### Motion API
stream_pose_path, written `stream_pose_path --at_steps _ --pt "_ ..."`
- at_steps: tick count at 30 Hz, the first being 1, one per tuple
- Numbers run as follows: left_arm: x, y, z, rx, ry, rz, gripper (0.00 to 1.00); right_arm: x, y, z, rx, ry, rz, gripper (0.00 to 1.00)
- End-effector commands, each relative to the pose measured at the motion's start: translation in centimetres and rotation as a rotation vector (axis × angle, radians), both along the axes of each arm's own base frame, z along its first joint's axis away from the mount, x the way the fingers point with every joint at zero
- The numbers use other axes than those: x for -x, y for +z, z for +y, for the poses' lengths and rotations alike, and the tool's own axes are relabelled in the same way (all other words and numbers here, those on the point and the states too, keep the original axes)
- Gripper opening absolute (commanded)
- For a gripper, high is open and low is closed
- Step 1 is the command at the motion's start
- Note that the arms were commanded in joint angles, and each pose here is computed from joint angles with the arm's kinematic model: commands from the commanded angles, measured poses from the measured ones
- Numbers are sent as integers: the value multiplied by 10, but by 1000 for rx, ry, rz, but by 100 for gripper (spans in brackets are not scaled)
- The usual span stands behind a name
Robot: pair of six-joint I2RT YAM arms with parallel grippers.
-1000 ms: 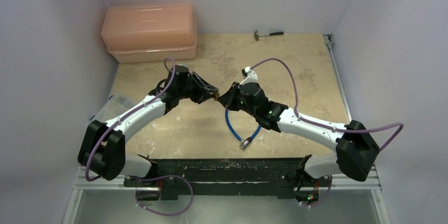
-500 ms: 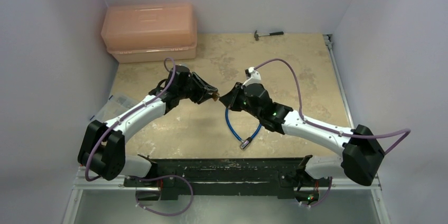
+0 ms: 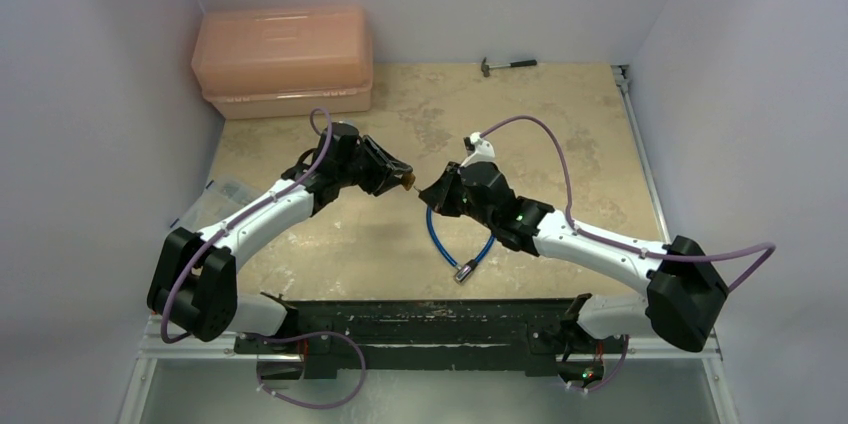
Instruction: Unlock with the key
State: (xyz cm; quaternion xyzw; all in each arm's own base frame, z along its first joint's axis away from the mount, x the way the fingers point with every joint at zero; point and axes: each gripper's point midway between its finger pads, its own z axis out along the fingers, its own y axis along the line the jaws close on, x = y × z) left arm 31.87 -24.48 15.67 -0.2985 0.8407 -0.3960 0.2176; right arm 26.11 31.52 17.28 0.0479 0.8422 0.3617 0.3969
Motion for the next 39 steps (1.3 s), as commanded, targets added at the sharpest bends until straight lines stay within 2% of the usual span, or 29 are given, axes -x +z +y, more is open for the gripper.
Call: stream_pose_path --at_steps 1,39 --pt "-9 31 -5 48 3 -76 0 -6 10 4 -32 -17 -28 0" --pt "-3 30 -5 63 -6 -71 0 -21 19 15 -11 -20 -64 0"
